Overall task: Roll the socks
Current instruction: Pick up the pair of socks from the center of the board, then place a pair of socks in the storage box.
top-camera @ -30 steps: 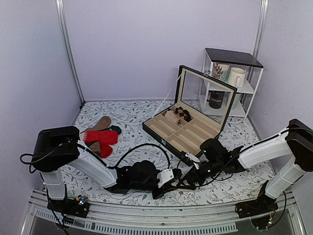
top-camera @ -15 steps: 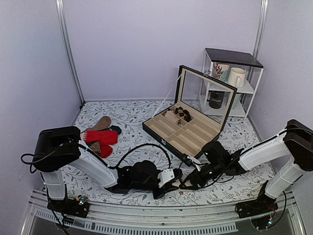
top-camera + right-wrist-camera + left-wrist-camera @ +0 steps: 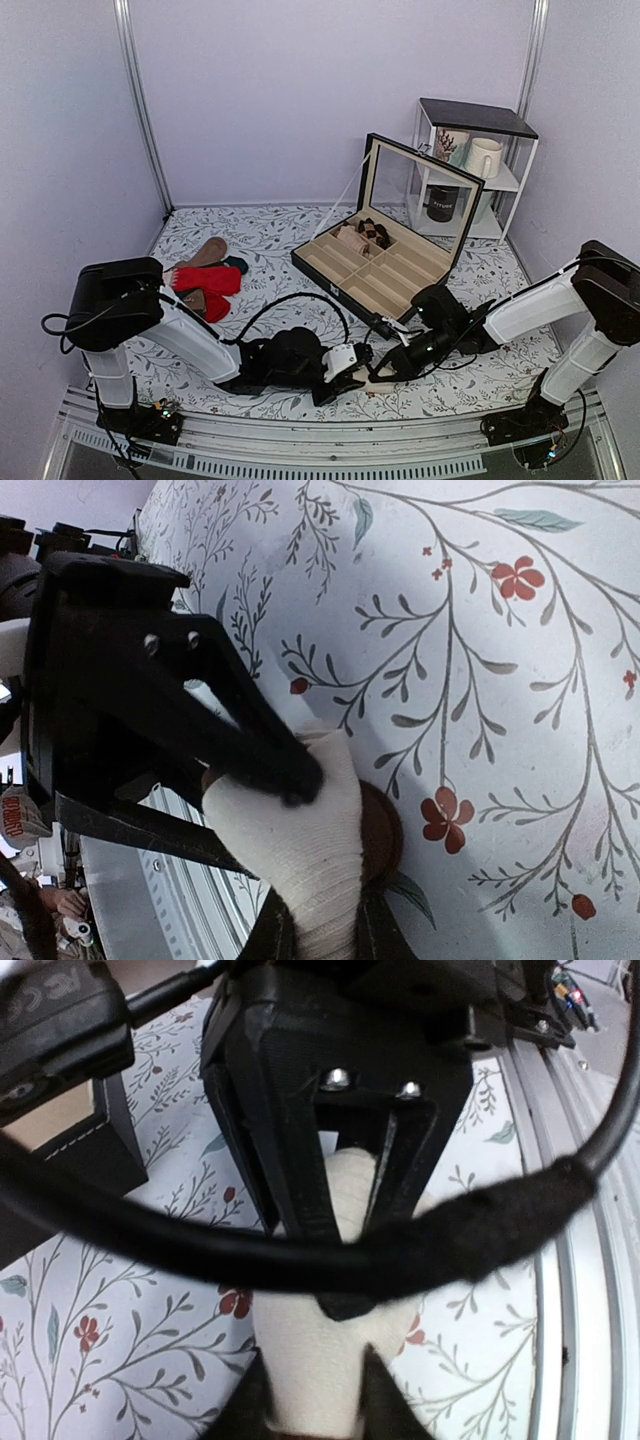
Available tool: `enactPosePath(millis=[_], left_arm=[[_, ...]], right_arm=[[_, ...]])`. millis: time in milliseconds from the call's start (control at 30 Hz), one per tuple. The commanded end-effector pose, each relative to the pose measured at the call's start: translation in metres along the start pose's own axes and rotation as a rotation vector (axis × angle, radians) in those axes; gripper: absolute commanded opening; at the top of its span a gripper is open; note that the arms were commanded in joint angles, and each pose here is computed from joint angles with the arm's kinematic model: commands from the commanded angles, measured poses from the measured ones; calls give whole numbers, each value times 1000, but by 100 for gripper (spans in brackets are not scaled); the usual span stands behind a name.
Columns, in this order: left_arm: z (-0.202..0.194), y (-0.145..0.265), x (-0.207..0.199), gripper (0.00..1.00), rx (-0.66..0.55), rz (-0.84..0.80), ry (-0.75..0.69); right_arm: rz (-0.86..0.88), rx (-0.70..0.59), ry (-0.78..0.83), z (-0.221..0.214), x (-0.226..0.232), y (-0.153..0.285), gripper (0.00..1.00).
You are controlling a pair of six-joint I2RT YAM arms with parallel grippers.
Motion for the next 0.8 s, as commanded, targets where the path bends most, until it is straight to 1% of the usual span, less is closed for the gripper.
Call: enactPosePath(millis=[0, 100, 167, 267, 400, 500, 633, 700, 767], left_arm=[[-69, 26, 3, 61, 305, 38, 28], [-42, 49, 13, 81, 221, 98, 23], [-31, 65, 20, 98, 183, 136, 38], [-22, 80, 28, 99, 165, 172, 74], [-20, 85, 35, 99, 185, 188, 97], [-17, 84, 39, 99, 196, 196, 104], [-11, 85, 42, 100, 174, 199, 96], [-8, 86, 43, 99, 162, 201, 88], [-6, 86, 44, 99, 154, 203, 83]], right_arm=[[-40, 6, -38, -1, 0, 0, 0], [-38, -37, -13, 15, 14, 13, 0], [-45, -74, 10, 28, 24, 26, 0], [-84, -140, 37, 51, 35, 48, 0], [-176, -237, 63, 84, 37, 84, 0], [-307, -323, 87, 111, 24, 117, 0], [-476, -442, 125, 143, -5, 163, 0], [-543, -477, 158, 154, -19, 173, 0], [-615, -473, 181, 160, -39, 177, 0]])
Point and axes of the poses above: each gripper's point midway between its finger pads, its own y axis back along the fingers, its own x axis along the line the jaws close on, z = x × y, the point moved 5 cm from there along y, back along the fingers
